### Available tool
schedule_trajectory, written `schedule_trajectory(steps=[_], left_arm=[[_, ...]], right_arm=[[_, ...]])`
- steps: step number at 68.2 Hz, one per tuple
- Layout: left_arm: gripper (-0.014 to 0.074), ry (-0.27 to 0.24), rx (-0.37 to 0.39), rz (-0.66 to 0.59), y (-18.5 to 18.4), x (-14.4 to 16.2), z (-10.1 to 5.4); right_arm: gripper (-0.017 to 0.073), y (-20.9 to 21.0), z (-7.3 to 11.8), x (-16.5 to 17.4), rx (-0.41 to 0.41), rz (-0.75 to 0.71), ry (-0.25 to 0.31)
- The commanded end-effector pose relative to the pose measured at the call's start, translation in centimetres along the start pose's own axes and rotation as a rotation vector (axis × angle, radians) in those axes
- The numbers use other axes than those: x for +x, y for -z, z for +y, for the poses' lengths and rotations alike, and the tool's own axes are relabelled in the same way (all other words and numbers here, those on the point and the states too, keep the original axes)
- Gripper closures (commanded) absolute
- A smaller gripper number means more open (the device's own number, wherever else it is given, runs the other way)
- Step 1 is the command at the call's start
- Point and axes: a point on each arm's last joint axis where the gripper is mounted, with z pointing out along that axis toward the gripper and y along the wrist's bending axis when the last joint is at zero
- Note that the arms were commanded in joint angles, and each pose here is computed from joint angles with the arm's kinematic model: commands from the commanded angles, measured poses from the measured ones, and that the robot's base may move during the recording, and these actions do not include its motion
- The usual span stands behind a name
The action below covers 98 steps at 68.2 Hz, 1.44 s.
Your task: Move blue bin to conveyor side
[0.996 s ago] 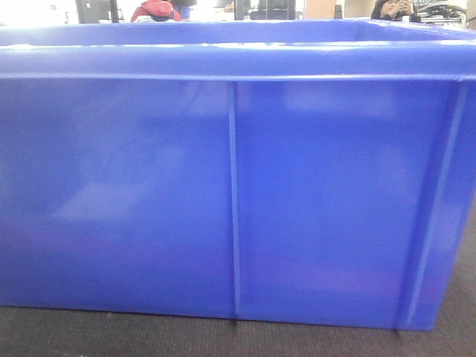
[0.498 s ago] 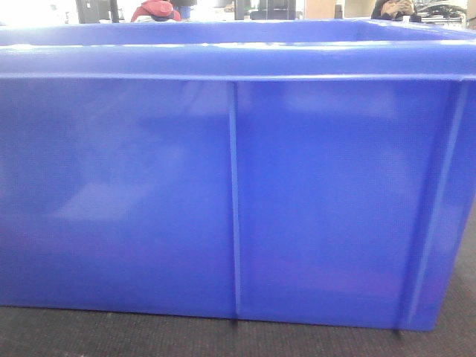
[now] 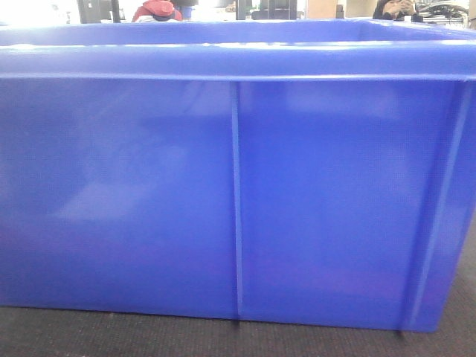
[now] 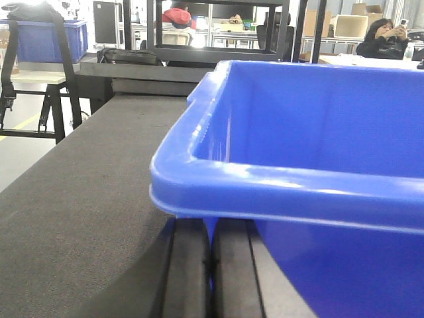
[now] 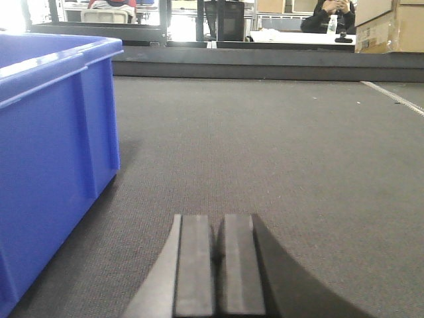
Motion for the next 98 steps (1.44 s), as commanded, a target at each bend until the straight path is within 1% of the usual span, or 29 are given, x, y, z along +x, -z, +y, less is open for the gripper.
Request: schedule_trajectory(steps=[1,14,22,29,51,98], left_arm=[[0.0599,0.003,-0.001,-0.031,0.05,-0.38,0.00],[0.0599,0.003,-0.001,-0.031,0.05,-0.38,0.00],[0.0599,0.003,-0.001,-0.031,0.05,-0.38,0.00],[0.0599,0.003,-0.001,-0.031,0.05,-0.38,0.00],[0.0599,0.003,-0.001,-0.031,0.05,-0.38,0.00],[0.0599,0.003,-0.001,-0.031,0.05,-0.38,0.00]], right_arm=[[0.0646,0.04,0.00,-0.24,0.000,-0.028,0.015],[0.0646,0.05,0.02,-0.41,-0.003,-0.047,-0.011],[0.0646,0.05,0.06,-0.44,-0.008,-0.050,-0.039],[0.0646,0.05,0.12,-0.45,-0.014,-0.051,-0.012],[0.0646,0.06,0.08,-0.68,-0.010,-0.077,-0.013],[0.0646,0.06,0.08,-0.68,-0.010,-0.077,-0.013]])
